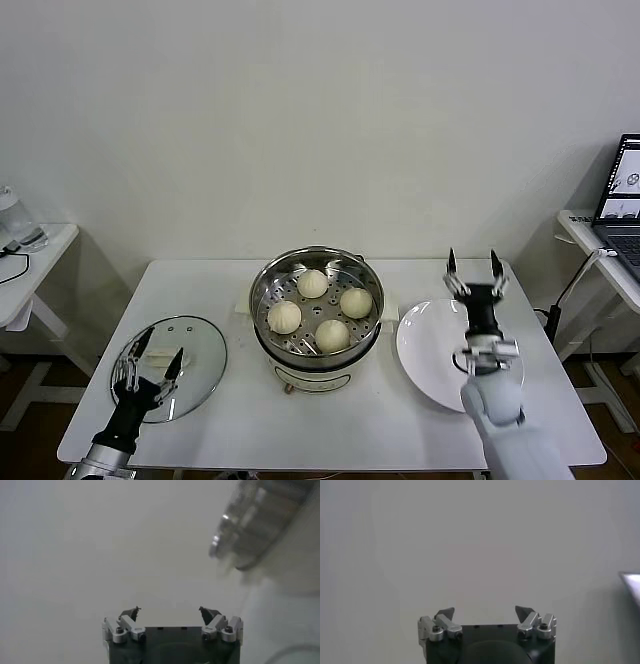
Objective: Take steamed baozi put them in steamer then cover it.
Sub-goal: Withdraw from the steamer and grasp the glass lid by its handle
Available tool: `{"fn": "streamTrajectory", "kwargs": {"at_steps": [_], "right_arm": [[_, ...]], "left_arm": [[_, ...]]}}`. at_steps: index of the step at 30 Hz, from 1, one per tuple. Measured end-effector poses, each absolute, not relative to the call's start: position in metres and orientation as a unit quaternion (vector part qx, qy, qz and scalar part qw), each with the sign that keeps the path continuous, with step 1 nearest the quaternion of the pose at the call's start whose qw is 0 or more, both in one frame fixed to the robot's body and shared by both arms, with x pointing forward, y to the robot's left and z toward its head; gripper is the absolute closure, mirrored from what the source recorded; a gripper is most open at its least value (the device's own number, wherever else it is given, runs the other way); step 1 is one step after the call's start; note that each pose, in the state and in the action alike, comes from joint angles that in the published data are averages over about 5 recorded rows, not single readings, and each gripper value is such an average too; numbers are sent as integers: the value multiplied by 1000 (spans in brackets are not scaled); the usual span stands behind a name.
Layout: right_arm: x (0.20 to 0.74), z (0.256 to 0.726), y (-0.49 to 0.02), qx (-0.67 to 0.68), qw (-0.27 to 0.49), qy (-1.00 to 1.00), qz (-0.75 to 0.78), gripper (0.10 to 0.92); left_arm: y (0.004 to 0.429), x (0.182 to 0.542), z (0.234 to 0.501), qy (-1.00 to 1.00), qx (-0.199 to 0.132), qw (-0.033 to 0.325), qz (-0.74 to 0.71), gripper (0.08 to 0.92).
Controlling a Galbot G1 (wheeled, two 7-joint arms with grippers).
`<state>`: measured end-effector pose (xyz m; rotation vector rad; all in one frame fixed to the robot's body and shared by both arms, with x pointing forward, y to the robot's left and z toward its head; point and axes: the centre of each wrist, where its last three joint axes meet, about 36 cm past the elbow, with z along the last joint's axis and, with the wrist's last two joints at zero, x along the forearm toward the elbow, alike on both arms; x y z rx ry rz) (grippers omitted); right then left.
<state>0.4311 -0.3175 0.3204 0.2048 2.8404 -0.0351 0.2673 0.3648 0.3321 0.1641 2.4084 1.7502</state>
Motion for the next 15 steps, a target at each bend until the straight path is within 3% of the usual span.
{"fn": "streamTrajectory", "kwargs": {"at_steps": [8,15], "right_arm": [[391,294,-321,89,113,990,-7,200],[372,281,-321,90,93,991,-10,200]], "left_arm": [[382,265,304,773,72,46,628,177],[396,273,280,752,62,25,656,177]]}}
